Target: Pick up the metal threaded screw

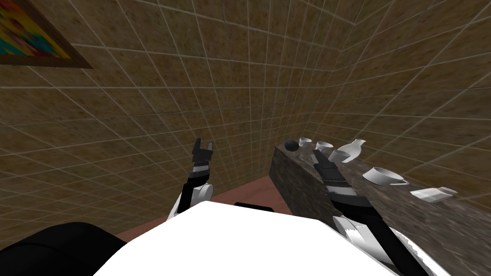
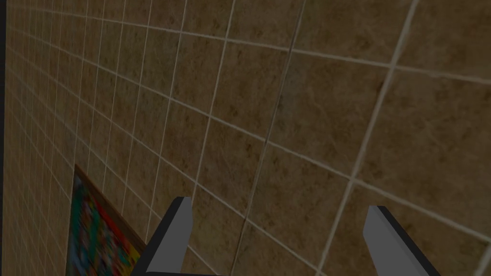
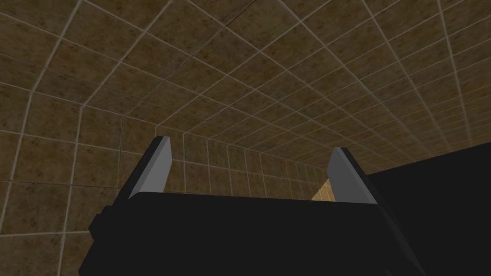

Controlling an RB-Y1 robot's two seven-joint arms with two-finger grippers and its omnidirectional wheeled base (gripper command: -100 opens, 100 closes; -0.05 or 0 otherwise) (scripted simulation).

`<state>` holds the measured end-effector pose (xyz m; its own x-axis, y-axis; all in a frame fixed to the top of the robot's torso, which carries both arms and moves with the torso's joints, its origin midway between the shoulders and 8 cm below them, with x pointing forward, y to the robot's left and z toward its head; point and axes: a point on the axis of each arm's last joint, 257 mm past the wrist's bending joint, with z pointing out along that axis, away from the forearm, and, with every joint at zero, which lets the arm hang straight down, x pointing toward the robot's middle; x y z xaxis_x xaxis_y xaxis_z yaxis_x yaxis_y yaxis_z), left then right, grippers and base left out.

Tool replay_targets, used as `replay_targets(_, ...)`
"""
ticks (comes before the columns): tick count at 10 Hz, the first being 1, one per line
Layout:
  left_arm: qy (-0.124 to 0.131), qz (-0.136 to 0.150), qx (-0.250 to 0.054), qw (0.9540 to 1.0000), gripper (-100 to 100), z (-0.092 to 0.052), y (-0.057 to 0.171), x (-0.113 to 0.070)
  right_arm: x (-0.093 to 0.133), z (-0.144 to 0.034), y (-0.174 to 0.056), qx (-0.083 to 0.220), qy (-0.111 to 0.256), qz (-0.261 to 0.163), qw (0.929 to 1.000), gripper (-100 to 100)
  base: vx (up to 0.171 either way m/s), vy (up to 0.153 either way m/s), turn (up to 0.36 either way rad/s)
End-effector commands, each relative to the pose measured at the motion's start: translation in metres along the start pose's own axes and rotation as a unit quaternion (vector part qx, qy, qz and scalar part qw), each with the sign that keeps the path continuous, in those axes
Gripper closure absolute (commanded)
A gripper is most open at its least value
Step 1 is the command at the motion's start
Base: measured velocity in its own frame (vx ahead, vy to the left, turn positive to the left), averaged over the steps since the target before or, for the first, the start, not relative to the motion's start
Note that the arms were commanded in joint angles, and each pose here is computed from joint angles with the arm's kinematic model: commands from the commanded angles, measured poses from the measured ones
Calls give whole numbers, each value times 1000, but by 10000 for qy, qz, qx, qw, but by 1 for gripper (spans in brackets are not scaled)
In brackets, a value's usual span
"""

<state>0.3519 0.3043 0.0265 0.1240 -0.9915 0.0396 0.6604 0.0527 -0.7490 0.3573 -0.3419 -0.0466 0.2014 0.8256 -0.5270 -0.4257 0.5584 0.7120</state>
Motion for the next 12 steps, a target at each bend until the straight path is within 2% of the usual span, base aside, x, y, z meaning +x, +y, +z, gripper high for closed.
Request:
replay_targets(1, 0, 0, 0, 10000, 0, 0, 0, 0, 0, -9, -19, 160, 218, -336, 9991, -100, -29, 74, 131)
replay_targets(2, 0, 0, 0, 10000, 0, 0, 0, 0, 1, -9, -19, 143, 263, -363, 9989, -100, -19, 59, 69)
replay_targets(3, 0, 0, 0, 10000, 0, 0, 0, 0, 0, -18, -37, 297, 447, -636, 9965, -100, -15, 79, 122)
replay_targets(4, 0, 0, 0, 10000, 0, 0, 0, 0, 1, -17, -36, 279, 503, -670, 9961, -100, -19, 70, 70)
replay_targets(5, 0, 0, 0, 10000, 0, 0, 0, 0, 0, -28, -55, 448, 693, -924, 9923, -100, -15, 84, 145)
replay_targets(6, 0, 0, 0, 10000, 0, 0, 0, 0, 1, -27, -54, 419, 762, -968, 9915, -100, -12, 59, 68)
replay_targets(7, 0, 0, 0, 10000, 0, 0, 0, 0, 0, -40, -74, 594, 976, -1210, 9860, -100, -12, 68, 143)
replay_targets(8, 0, 0, 0, 10000, 0, 0, 0, 0, 0, -38, -73, 565, 1041, -1252, 9850, -100, -4, 55, 67)
replay_targets(9, 0, 1, 0, 10000, 0, 0, 0, 0, 0, -52, -90, 729, 1241, -1451, 9789, -100, 13, 63, 131)
replay_targets(10, 0, 0, 0, 10000, 0, 0, 0, 0, 0, -51, -93, 720, 1342, -1521, 9766, -100, 16, 46, 74)
replay_targets(11, 0, 1, 0, 10000, 0, 0, 0, 0, 1, -64, -105, 827, 1568, -1703, 9693, -100, 24, 43, 161)
replay_targets(12, 0, 0, 0, 10000, 0, 0, 0, 0, -2, -67, -113, 885, 1663, -1777, 9659, -100, 19, 26, 62)
